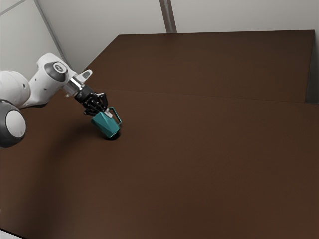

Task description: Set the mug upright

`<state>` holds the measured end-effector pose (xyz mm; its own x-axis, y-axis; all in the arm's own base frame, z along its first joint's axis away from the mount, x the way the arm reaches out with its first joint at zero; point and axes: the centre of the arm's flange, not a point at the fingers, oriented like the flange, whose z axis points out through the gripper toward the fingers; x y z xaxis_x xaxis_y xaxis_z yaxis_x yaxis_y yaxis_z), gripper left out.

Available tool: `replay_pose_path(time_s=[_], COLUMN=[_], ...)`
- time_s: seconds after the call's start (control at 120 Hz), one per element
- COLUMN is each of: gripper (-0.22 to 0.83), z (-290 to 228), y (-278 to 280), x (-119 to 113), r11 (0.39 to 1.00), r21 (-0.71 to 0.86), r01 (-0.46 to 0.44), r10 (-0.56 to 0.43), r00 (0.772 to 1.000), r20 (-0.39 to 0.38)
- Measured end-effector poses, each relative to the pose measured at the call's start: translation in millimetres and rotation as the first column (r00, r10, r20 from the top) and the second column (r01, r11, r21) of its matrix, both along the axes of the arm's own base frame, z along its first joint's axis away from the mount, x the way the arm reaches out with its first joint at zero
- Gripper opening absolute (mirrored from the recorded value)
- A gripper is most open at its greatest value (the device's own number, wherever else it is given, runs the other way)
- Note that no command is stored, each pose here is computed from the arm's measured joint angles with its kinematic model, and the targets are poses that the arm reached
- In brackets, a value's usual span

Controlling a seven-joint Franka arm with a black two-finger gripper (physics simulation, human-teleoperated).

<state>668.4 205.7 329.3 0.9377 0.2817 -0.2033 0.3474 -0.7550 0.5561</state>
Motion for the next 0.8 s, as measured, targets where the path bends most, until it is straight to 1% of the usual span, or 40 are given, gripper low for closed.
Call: replay_pose_path(time_s=[0.142,0.3,0.392,0.492,0.55,0.617,0.692,0.8], gripper=[-0.17,-0.17,-0.17,-0.17,-0.17,-0.17,-0.17,-0.17], z=[10.9,52.9,62.2,80.4,82.7,92.2,97.1,102.0], y=[-9.8,-52.4,-90.1,-126.2,-147.6,-173.3,-196.6,-216.1], x=[2.1,-0.4,-16.2,-29.0,-42.9,-53.2,-68.3,-86.8], r11=[1.0,0.985,0.962,0.921,0.889,0.841,0.793,0.758], r21=[0.023,0.135,0.222,0.33,0.395,0.473,0.543,0.599], r01=[0.017,0.103,0.158,0.207,0.233,0.261,0.275,0.258], r10=[-0.017,-0.106,-0.161,-0.217,-0.248,-0.292,-0.325,-0.331], r00=[1.0,0.994,0.987,0.976,0.969,0.956,0.946,0.944], r20=[0.009,0.017,-0.005,-0.005,-0.014,-0.009,-0.004,0.012])
